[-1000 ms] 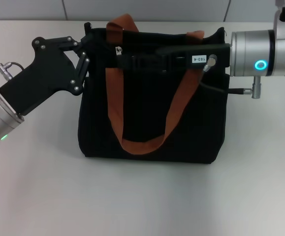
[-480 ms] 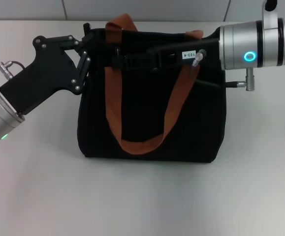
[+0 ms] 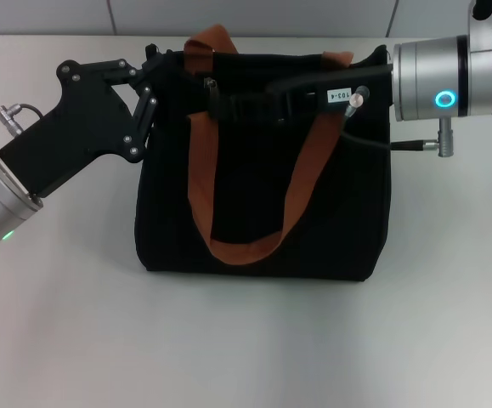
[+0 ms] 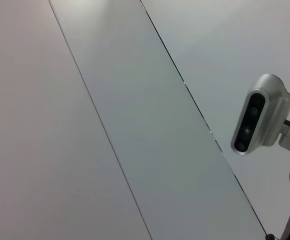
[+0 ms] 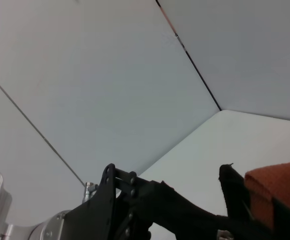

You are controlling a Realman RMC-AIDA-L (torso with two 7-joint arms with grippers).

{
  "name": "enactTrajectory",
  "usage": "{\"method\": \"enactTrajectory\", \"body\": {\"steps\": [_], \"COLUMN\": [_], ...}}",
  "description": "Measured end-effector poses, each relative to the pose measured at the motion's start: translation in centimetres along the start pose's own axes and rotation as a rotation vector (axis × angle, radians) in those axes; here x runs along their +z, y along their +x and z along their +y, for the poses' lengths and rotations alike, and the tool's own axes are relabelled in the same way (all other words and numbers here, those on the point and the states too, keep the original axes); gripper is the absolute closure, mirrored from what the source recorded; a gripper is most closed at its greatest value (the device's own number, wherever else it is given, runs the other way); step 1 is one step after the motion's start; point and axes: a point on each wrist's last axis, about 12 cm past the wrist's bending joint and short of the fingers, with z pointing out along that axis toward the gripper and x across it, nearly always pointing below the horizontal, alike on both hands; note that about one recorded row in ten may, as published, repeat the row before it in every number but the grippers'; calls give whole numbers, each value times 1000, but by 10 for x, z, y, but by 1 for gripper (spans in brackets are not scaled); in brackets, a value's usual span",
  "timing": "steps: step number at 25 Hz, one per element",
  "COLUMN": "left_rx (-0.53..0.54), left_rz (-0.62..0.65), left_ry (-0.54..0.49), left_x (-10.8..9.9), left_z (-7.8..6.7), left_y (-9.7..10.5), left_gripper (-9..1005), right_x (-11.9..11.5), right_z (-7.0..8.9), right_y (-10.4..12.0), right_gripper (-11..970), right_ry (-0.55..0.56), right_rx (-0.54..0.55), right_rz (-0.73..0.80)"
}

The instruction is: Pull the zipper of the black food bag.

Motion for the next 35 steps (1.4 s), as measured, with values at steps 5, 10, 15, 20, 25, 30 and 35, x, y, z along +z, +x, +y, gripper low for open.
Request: {"method": "enactTrajectory", "body": {"steps": [5,10,15,20,25,30,35], "left_rx": [0,0,-1,-2,-2,-3,-4], "left_rz": [-5,-11,-14,-12,-10,-9,-9], "left_ry": [8,10,10,6,1,-2,-9], "left_x": [1,1,0,-1,-2,-3,-3], "left_z": [-1,-1,-1,-1,-1,-1,-1], "left_y": [-1,-1,-2,-1,-1,-1,-1], "left_gripper": [975,975,974,974,974,974,974], "right_x": [6,11,10,10,6,1,-6], "right_z": [2,5,7,7,6,6,6], "right_y": [-1,-5,-5,-5,-2,1,5], "right_gripper": [685,694,703,905,962,961,956], "right_ry": [-2,-3,-11,-11,-1,11,24], "right_rx": [-16,-39,-47,-46,-47,-57,-50], "right_rz": [20,16,8,8,1,-7,-20]}}
